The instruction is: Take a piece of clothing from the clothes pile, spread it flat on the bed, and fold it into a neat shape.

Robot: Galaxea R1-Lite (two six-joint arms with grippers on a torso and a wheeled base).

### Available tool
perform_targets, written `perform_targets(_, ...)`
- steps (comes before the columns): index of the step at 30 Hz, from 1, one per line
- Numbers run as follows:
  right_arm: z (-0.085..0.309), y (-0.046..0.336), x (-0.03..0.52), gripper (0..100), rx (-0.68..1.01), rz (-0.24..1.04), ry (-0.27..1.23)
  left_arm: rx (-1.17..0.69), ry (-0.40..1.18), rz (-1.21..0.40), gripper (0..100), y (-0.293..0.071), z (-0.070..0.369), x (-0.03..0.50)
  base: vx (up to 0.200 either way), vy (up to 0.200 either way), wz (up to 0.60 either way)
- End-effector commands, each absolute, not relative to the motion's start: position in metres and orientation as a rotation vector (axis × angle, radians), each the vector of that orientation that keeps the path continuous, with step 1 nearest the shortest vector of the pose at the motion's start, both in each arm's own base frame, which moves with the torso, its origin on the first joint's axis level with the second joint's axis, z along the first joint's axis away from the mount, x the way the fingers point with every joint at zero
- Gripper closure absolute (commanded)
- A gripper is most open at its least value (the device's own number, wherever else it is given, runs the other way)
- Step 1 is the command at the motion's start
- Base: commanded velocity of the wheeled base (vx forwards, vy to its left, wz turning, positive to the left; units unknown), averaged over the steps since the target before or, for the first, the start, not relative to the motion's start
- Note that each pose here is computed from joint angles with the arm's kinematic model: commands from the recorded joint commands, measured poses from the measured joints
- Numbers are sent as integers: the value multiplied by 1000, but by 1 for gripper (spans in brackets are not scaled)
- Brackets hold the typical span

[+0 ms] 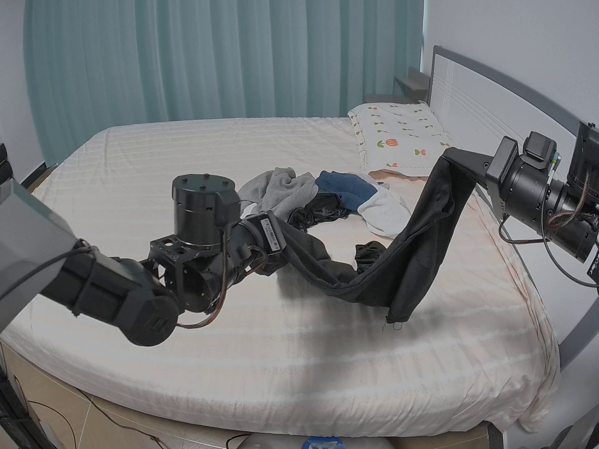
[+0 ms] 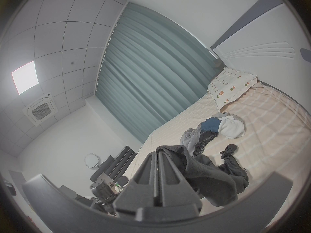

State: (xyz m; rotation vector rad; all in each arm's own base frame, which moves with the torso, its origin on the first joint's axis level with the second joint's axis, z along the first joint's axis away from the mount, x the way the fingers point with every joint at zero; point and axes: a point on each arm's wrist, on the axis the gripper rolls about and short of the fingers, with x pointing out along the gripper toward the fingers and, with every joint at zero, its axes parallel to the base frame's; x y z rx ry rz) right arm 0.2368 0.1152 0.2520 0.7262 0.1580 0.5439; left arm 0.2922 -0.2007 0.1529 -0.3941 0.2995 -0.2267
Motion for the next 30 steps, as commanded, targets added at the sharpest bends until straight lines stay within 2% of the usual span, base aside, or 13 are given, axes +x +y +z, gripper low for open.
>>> perform_targets(1, 214, 123, 257, 100, 703, 463, 283, -447, 375, -201, 100, -191, 142, 265, 0, 0, 0)
perform_targets(9, 189, 134, 265, 100, 677, 404, 345, -559, 439, -153, 100, -184, 129, 256, 0, 0, 0)
perform_targets(18, 185, 139, 265, 100, 673, 402, 361, -580, 480, -166, 100, -190, 122, 245, -200, 0, 0)
perform_targets(30, 183, 138, 265, 100, 668, 388, 366, -571, 495, -159, 100, -189, 117, 243, 0, 0, 0)
